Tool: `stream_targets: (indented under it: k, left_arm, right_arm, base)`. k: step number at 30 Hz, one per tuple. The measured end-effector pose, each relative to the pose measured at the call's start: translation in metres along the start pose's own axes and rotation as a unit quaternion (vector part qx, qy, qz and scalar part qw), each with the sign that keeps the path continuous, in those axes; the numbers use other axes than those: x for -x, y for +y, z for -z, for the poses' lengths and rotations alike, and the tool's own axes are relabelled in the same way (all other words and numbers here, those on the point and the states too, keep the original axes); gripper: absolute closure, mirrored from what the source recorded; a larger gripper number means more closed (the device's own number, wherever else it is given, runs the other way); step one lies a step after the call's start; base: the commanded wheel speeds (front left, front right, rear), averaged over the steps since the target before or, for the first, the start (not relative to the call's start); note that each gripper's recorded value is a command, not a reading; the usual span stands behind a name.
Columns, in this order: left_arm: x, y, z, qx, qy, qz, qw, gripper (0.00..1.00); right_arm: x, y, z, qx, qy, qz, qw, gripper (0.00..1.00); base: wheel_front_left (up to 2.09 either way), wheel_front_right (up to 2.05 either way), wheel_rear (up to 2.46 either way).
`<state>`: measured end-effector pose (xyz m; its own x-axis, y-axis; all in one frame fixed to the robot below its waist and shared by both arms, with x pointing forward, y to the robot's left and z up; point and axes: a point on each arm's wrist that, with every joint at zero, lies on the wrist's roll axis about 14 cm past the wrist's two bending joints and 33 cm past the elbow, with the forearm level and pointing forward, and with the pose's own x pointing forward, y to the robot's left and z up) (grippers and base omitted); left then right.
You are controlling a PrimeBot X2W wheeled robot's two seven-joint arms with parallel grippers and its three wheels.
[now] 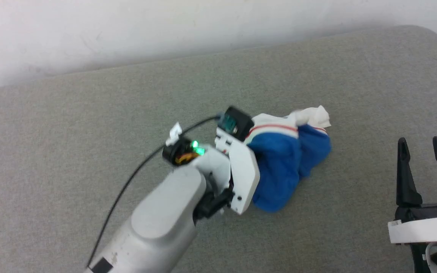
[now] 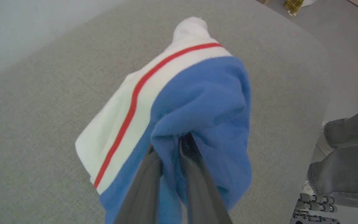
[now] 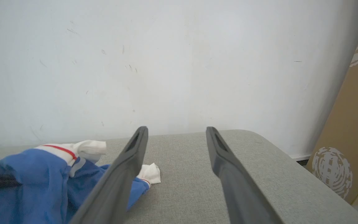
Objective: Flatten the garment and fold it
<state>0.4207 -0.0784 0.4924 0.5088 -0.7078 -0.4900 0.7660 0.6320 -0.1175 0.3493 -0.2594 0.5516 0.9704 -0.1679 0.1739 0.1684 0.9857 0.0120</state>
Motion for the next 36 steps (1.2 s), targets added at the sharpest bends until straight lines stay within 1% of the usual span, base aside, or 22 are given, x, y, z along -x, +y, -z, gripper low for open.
stream_targets:
  k: [1,3,5,7,8,9,10,11,14,18,20,22,24,26,29,32,34,36]
  left_arm:
    - [-0.003,0.002,0.015,0.016,0.013,-0.007,1.0,1.0]
    - [-0.007,0.005,0.039,0.025,0.036,-0.02,0.999,1.0]
    - [-0.009,0.01,0.053,0.042,0.045,-0.035,0.998,0.9]
    - [-0.011,0.014,0.065,0.048,0.057,-0.044,0.996,0.8]
    - [-0.011,0.016,0.068,0.051,0.059,-0.047,0.996,0.71]
    - [-0.011,0.017,0.071,0.053,0.059,-0.049,0.996,0.55]
    - [-0.011,0.018,0.07,0.057,0.053,-0.052,0.996,0.07]
    - [-0.01,0.02,0.068,0.062,0.044,-0.055,0.996,0.0]
    - [-0.006,0.024,0.055,0.07,0.009,-0.062,0.996,0.0]
    - [0.007,0.029,0.018,0.079,-0.066,-0.071,0.992,0.0]
    - [0.018,0.031,-0.007,0.08,-0.115,-0.077,0.987,0.0]
    - [0.034,0.039,-0.031,0.082,-0.168,-0.093,0.978,0.0]
    - [0.056,0.05,-0.052,0.08,-0.224,-0.115,0.964,0.0]
    - [0.081,0.063,-0.065,0.083,-0.28,-0.146,0.945,0.0]
    - [0.118,0.08,-0.072,0.077,-0.352,-0.189,0.914,0.0]
    - [0.151,0.096,-0.064,0.074,-0.399,-0.238,0.882,0.0]
    - [0.17,0.104,-0.054,0.073,-0.416,-0.27,0.865,0.0]
    - [0.185,0.111,-0.039,0.072,-0.418,-0.302,0.854,0.0]
  right_arm:
    - [-0.001,0.001,0.001,-0.001,0.0,-0.001,1.0,0.0]
    - [-0.003,0.003,0.004,-0.003,0.004,-0.004,1.0,0.0]
    - [-0.005,0.006,0.006,-0.004,0.006,-0.008,1.0,0.0]
    - [-0.007,0.009,0.009,-0.005,0.01,-0.012,1.0,0.0]
    - [-0.009,0.01,0.01,-0.006,0.011,-0.014,1.0,0.0]
    - [-0.01,0.012,0.011,-0.006,0.011,-0.016,1.0,0.0]
    - [-0.011,0.013,0.011,-0.007,0.011,-0.018,1.0,0.0]
    - [-0.012,0.014,0.011,-0.007,0.011,-0.019,1.0,0.0]
    - [-0.015,0.018,0.011,-0.008,0.009,-0.024,1.0,0.0]
    - [-0.016,0.024,0.007,-0.01,0.002,-0.033,0.999,0.0]
    - [-0.017,0.027,0.003,-0.011,-0.003,-0.038,0.999,0.0]
    - [-0.016,0.029,0.001,-0.013,-0.005,-0.041,0.999,0.0]
    - [-0.014,0.03,-0.002,-0.014,-0.007,-0.044,0.999,0.0]
    - [-0.014,0.032,-0.005,-0.014,-0.01,-0.047,0.999,0.0]
    - [-0.015,0.036,-0.01,-0.013,-0.015,-0.053,0.998,0.0]
    - [-0.015,0.037,-0.013,-0.012,-0.019,-0.055,0.998,0.0]
    - [-0.013,0.037,-0.012,-0.012,-0.016,-0.055,0.998,0.0]
    - [-0.012,0.036,-0.011,-0.011,-0.014,-0.055,0.998,0.0]
  base:
    - [0.0,0.0,0.0]
    - [0.0,0.0,0.0]
    - [0.0,0.0,0.0]
    - [0.0,0.0,0.0]
    - [0.0,0.0,0.0]
    - [0.0,0.0,0.0]
    - [0.0,0.0,0.0]
    - [0.0,0.0,0.0]
    - [0.0,0.0,0.0]
    - [0.0,0.0,0.0]
    - [0.0,0.0,0.0]
    - [0.0,0.0,0.0]
    - [0.0,0.0,0.0]
    - [0.0,0.0,0.0]
    - [0.0,0.0,0.0]
    - [0.0,0.0,0.0]
    - [0.0,0.0,0.0]
    - [0.0,0.0,0.0]
